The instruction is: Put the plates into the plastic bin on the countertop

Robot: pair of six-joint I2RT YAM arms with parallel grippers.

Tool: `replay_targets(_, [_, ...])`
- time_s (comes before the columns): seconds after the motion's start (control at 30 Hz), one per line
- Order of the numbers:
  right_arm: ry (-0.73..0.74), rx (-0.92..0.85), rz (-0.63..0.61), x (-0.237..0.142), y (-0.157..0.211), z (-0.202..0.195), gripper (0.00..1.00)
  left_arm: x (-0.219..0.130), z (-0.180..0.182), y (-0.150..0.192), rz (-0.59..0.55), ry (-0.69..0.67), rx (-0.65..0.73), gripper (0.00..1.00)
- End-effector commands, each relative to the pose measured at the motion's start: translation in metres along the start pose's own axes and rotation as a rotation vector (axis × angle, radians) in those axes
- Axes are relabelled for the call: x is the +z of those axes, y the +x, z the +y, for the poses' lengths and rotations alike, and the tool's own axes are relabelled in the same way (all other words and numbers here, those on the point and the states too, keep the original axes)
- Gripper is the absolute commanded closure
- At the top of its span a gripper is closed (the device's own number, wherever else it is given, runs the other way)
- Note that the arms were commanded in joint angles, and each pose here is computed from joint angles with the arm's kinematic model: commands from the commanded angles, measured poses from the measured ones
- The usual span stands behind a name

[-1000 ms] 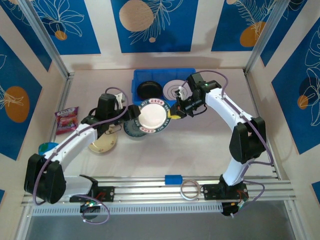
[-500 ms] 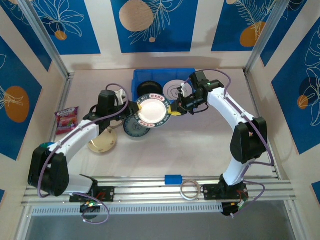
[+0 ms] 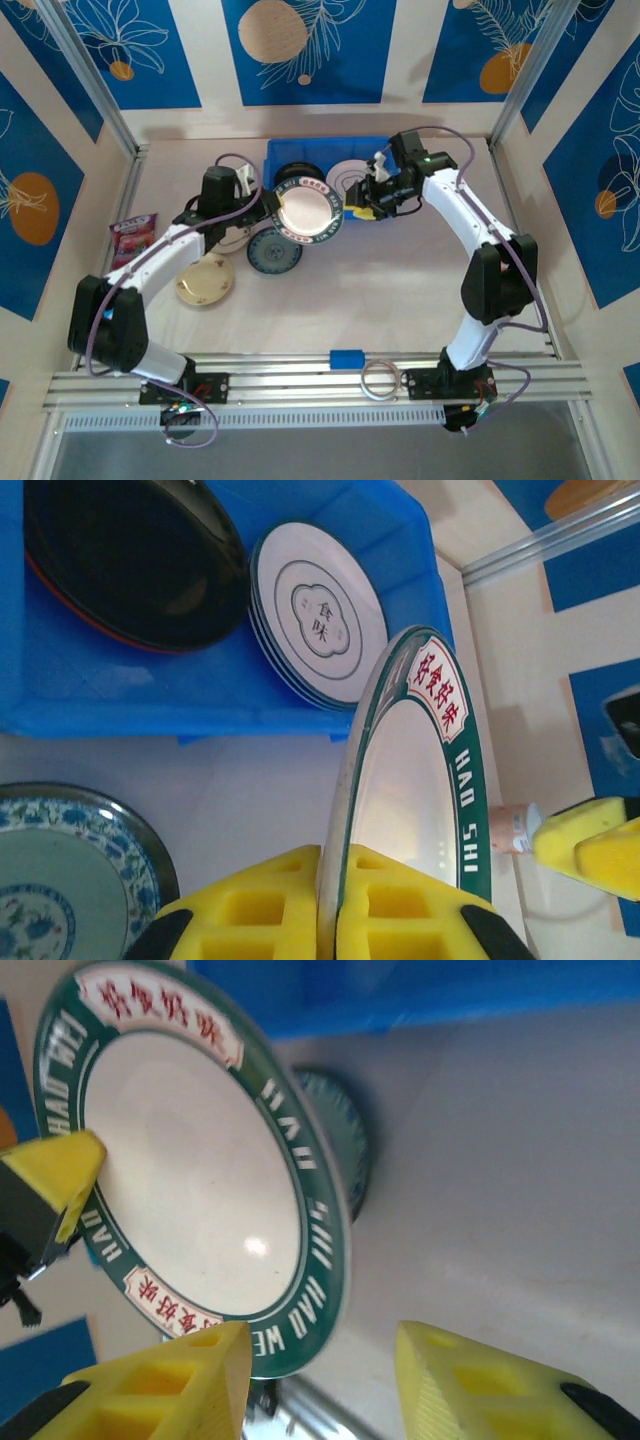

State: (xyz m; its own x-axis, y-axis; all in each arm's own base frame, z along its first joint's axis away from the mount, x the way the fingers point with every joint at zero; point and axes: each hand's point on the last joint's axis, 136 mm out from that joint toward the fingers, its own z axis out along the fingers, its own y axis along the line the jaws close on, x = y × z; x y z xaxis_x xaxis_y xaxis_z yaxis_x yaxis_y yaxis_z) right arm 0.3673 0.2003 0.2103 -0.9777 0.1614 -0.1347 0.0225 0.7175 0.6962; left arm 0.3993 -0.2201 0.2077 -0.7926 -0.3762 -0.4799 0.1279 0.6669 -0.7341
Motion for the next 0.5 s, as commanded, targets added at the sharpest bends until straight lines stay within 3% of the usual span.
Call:
replay_targets(0.0, [0.036, 0.036, -0.222, -0.042, -0.024, -0.009, 0.57, 0.003, -0.026, -0.04, -0.084, 0.047, 0.047, 1.0])
replay_targets(0.2, [0.06, 0.085, -0.346, -0.065, -0.029, -0.03, 0.58, 0.03, -0.039, -0.074, -0.11, 0.049, 0.067, 1.0])
replay_targets(0.47, [0.053, 0.139, -0.376, -0.067, -0.026, -0.048, 0.58, 0.063, -0.046, -0.094, -0.122, 0.016, 0.105, 1.0])
